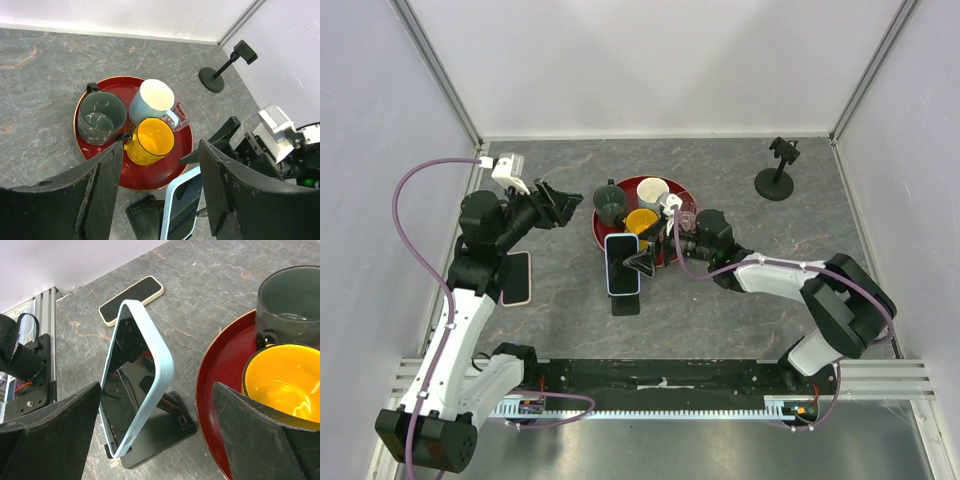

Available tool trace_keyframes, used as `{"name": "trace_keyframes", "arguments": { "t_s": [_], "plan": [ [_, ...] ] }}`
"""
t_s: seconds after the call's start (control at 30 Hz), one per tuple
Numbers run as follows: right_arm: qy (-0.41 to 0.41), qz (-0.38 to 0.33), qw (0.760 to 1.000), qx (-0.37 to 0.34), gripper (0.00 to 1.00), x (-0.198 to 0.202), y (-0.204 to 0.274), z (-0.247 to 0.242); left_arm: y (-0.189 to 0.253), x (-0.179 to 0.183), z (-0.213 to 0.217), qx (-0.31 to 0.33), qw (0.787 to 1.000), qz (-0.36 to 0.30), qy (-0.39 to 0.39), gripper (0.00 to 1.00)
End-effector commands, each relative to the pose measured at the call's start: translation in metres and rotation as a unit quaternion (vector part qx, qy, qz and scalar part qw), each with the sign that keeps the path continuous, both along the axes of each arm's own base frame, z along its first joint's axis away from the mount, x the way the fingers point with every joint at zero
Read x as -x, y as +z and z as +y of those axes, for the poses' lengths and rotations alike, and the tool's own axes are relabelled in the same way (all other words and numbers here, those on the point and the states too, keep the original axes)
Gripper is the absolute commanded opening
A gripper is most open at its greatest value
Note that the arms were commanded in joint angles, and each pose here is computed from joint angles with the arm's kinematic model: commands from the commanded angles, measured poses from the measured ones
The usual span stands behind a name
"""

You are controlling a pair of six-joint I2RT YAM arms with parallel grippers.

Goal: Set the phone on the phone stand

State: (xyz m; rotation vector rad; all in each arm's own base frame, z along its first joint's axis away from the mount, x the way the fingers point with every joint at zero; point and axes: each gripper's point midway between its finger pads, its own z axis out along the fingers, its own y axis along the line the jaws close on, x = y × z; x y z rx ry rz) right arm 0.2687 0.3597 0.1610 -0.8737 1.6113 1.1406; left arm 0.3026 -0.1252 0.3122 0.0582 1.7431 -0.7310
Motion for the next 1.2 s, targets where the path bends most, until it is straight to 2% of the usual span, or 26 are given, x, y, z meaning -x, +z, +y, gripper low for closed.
{"name": "trace_keyframes", "arguments": {
  "t_s": [0.0, 0.13, 0.17, 0.23, 0.3, 0.37, 0.4, 0.47, 0.53, 0.57, 0.63, 0.67, 0.7, 0.73, 0.77, 0.8, 0.83, 0.87, 0.9, 0.93, 1.0, 1.07, 1.13, 1.17],
  "plan": [
    [-0.044, -0.039, 0.998, -0.005, 0.98, -0.013, 0.051, -0.009, 0.016, 0.005, -0.003, 0.012, 1.0, -0.026, -0.01, 0.68],
    [-0.134, -0.004, 0.989, 0.064, 0.98, -0.017, 0.04, -0.046, 0.016, 0.005, -0.004, 0.013, 0.999, -0.026, -0.016, 0.69],
    [-0.182, -0.018, 0.981, 0.063, 0.98, -0.023, 0.054, -0.063, 0.017, 0.006, -0.005, 0.014, 0.999, -0.026, -0.02, 0.69],
    [-0.241, -0.003, 0.966, 0.092, 0.98, -0.022, 0.044, -0.092, 0.016, 0.006, -0.007, 0.016, 0.999, -0.023, -0.026, 0.69],
    [-0.37, 0.001, 0.925, 0.093, 0.98, -0.036, 0.056, -0.138, 0.017, 0.006, -0.008, 0.016, 0.999, -0.024, -0.027, 0.69],
    [-0.442, 0.017, 0.89, 0.113, 0.98, -0.037, 0.055, -0.173, 0.018, 0.008, -0.009, 0.02, 0.999, -0.024, -0.031, 0.69],
    [-0.521, 0.03, 0.845, 0.119, 0.98, -0.044, 0.055, -0.207, 0.02, 0.01, -0.01, 0.021, 0.999, -0.027, -0.035, 0.69],
    [-0.581, 0.044, 0.803, 0.123, 0.98, -0.056, 0.058, -0.243, 0.024, 0.013, -0.011, 0.023, 0.998, -0.036, -0.04, 0.69],
    [-0.607, 0.052, 0.784, 0.12, 0.98, -0.068, 0.068, -0.262, 0.022, 0.012, -0.009, 0.02, 0.999, -0.036, -0.032, 0.69],
    [-0.632, 0.061, 0.762, 0.127, 0.98, -0.081, 0.064, -0.284, 0.021, 0.01, -0.008, 0.018, 0.999, -0.033, -0.029, 0.69],
    [-0.653, 0.064, 0.745, 0.121, 0.98, -0.101, 0.075, -0.304, 0.02, 0.01, -0.009, 0.019, 0.999, -0.028, -0.033, 0.69],
    [-0.681, 0.084, 0.714, 0.138, 0.98, -0.117, 0.059, -0.333, 0.022, 0.011, -0.011, 0.023, 0.999, -0.031, -0.037, 0.69],
    [-0.696, 0.086, 0.702, 0.126, 0.98, -0.13, 0.067, -0.346, 0.023, 0.013, -0.013, 0.026, 0.998, -0.034, -0.043, 0.69],
    [-0.694, 0.099, 0.702, 0.123, 0.98, -0.141, 0.062, -0.354, 0.022, 0.013, -0.014, 0.029, 0.998, -0.032, -0.046, 0.69],
    [-0.714, 0.117, 0.679, 0.124, 0.96, -0.157, 0.051, -0.383, 0.021, 0.013, -0.015, 0.03, 0.998, -0.031, -0.049, 0.69],
    [-0.719, 0.11, 0.678, 0.106, 0.87, -0.171, 0.054, -0.393, 0.022, 0.014, -0.016, 0.032, 0.998, -0.03, -0.052, 0.69],
    [-0.719, 0.122, 0.676, 0.108, 0.84, -0.184, 0.037, -0.399, 0.022, 0.014, -0.017, 0.036, 0.997, -0.027, -0.055, 0.69],
    [-0.728, 0.117, 0.669, 0.094, 0.8, -0.195, 0.04, -0.415, 0.022, 0.013, -0.018, 0.038, 0.997, -0.025, -0.059, 0.69],
    [-0.727, 0.106, 0.674, 0.083, 0.75, -0.207, 0.043, -0.417, 0.024, 0.016, -0.022, 0.041, 0.996, -0.026, -0.07, 0.69],
    [-0.723, 0.119, 0.673, 0.098, 0.74, -0.215, 0.026, -0.419, 0.022, 0.015, -0.023, 0.044, 0.996, -0.021, -0.072, 0.68],
    [-0.727, 0.092, 0.675, 0.083, 0.68, -0.235, 0.042, -0.423, 0.018, 0.013, -0.025, 0.046, 0.996, -0.012, -0.078, 0.67],
    [-0.724, 0.07, 0.682, 0.076, 0.59, -0.25, 0.047, -0.423, 0.016, 0.012, -0.026, 0.047, 0.996, -0.005, -0.081, 0.66],
    [-0.722, 0.064, 0.685, 0.075, 0.53, -0.257, 0.044, -0.423, 0.013, 0.01, -0.029, 0.049, 0.995, 0.004, -0.09, 0.65],
    [-0.708, 0.052, 0.7, 0.073, 0.5, -0.264, 0.05, -0.418, 0.012, 0.01, -0.03, 0.051, 0.994, 0.007, -0.093, 0.65]
  ]
}}
